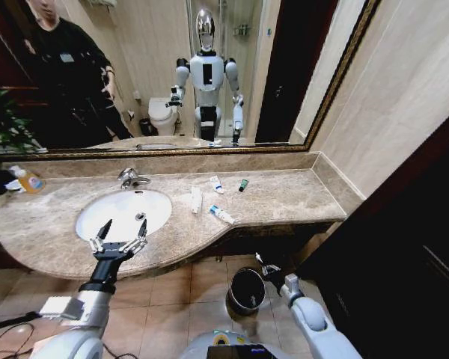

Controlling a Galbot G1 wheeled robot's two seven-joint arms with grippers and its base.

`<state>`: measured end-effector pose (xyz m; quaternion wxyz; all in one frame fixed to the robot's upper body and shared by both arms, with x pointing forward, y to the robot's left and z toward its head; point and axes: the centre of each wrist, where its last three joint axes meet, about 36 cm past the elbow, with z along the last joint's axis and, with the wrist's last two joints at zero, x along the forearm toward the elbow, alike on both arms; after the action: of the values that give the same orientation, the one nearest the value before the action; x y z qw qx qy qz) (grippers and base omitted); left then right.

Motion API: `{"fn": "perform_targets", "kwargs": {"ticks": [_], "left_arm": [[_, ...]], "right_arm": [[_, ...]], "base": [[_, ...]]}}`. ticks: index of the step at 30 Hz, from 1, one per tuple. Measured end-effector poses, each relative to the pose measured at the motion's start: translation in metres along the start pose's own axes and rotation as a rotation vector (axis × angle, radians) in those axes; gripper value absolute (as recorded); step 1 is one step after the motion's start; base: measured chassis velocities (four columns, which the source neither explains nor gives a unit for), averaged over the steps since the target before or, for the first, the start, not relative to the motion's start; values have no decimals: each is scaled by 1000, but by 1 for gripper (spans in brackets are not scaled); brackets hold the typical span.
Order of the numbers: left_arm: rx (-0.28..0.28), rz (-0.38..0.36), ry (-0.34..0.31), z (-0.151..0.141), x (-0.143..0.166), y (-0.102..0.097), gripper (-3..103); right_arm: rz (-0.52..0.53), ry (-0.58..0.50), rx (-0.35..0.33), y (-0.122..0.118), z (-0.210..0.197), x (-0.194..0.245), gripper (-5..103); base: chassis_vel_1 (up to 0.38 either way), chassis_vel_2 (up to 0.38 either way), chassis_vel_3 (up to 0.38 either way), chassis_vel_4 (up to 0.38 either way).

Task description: Pick up the trash from the sink and place it in the trash bin.

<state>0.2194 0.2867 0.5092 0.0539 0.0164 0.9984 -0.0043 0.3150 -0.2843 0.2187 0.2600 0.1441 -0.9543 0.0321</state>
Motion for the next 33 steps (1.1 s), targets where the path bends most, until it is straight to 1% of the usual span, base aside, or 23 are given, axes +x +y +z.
{"fn": "perform_targets", "kwargs": {"ticks": [5,8,13,19,20,21,22,23,25,26,27,28,29,30,32,33], "left_arm": [[0,0,0,0,0,0,100],[0,0,0,0,0,0,100],[0,0,0,0,0,0,100],[0,0,0,0,0,0,100],[0,0,0,0,0,0,100],[0,0,0,0,0,0,100],[0,0,0,0,0,0,100],[0,0,0,0,0,0,100],[0,0,0,0,0,0,100],[0,0,0,0,0,0,100],[0,0,0,0,0,0,100],[0,0,0,0,0,0,100],[0,0,0,0,0,0,100],[0,0,0,0,0,0,100],[0,0,0,0,0,0,100],[0,0,0,0,0,0,100]], "right_arm": [[13,28,-7,2,20,-13,1],[34,30,1,2,37,-32,1],[48,42,-2,5,45,-46,1],[36,61,-7,20,58,-54,1],[33,61,-10,24,59,-54,-1],[30,61,-12,26,60,-54,-1],[28,59,-11,28,60,-54,4],[28,59,-11,28,60,-54,4],[26,56,-6,29,60,-53,14],[26,56,-6,29,60,-53,14],[26,56,-5,29,61,-53,19],[26,56,-5,29,61,-53,19],[26,54,-5,29,62,-52,25],[25,54,-8,31,66,-51,35],[23,53,-8,33,68,-50,47],[23,53,-8,33,68,-50,47]], "base": [[0,0,0,0],[0,0,0,0],[0,0,0,0],[0,0,0,0],[0,0,0,0],[0,0,0,0],[0,0,0,0],[0,0,0,0],[0,0,0,0],[0,0,0,0],[0,0,0,0],[0,0,0,0],[0,0,0,0],[0,0,0,0],[0,0,0,0],[0,0,0,0]]}}
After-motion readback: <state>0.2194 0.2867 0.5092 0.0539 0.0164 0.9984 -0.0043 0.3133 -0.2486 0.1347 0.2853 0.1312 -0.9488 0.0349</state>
